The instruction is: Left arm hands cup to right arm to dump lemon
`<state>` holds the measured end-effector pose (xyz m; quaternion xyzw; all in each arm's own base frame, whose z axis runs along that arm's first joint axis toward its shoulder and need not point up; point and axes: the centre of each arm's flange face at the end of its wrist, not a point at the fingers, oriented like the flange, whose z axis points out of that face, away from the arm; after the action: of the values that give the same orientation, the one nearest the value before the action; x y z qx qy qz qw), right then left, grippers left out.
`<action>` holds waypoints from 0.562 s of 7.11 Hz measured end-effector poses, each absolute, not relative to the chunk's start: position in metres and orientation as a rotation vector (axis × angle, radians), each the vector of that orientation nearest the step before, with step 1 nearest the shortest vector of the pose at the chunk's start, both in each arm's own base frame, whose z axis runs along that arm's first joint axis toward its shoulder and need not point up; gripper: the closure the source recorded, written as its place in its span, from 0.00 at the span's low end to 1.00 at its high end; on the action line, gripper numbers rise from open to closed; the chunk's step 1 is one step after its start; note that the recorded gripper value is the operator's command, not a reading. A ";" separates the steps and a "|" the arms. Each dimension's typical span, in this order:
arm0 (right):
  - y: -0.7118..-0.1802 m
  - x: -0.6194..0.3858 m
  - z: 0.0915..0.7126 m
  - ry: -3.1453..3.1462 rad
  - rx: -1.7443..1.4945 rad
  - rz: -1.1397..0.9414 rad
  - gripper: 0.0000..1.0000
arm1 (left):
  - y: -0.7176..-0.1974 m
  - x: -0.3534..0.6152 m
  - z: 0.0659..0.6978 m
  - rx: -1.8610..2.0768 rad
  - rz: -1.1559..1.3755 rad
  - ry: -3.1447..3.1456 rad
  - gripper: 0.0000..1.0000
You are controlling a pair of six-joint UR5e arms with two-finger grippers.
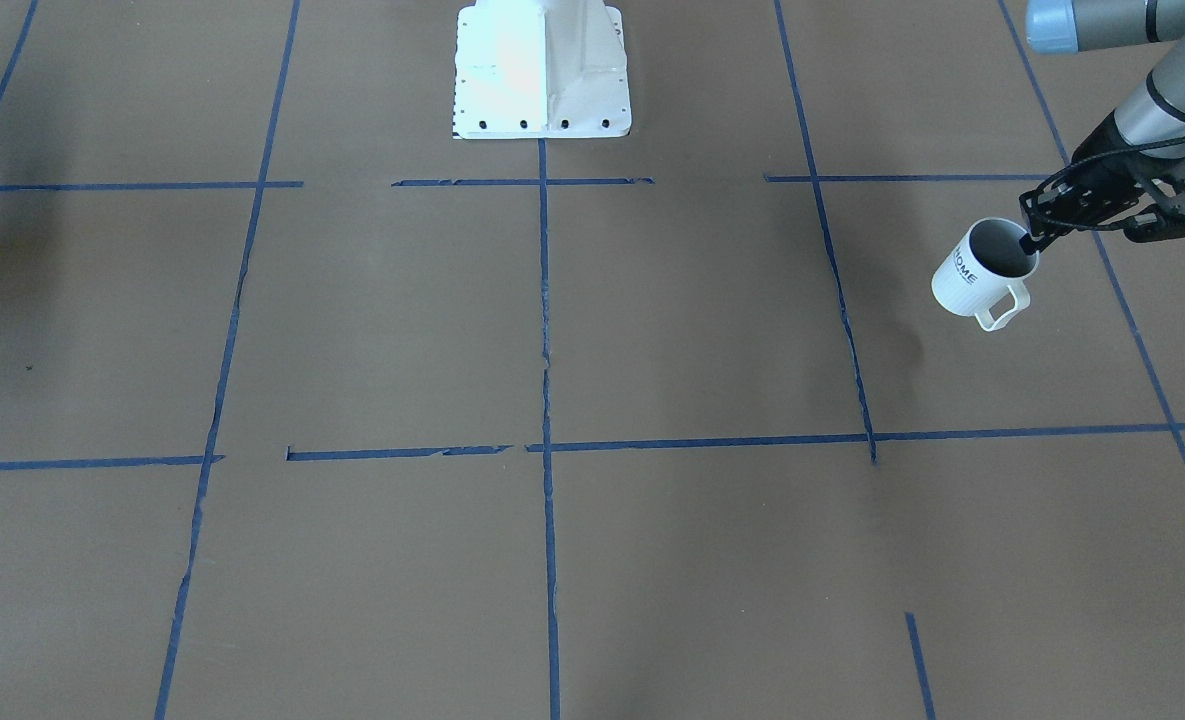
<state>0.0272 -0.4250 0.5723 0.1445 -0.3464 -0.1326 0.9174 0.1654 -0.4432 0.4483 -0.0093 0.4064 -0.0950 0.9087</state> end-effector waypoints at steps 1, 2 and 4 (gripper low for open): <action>-0.447 0.015 0.555 -0.730 0.372 -0.324 0.01 | -0.454 0.172 0.416 -0.026 -0.264 0.865 1.00; -0.472 -0.004 0.531 -0.759 0.431 -0.384 0.01 | -0.463 0.178 0.392 -0.032 -0.298 0.884 1.00; -0.512 -0.060 0.478 -0.808 0.521 -0.520 0.04 | -0.478 0.193 0.352 -0.074 -0.312 0.931 1.00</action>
<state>-0.0600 -0.5122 0.4781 0.2476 -0.3841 -0.2471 0.8545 0.1934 -0.4779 0.3523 -0.0354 0.4468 -0.1499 0.8813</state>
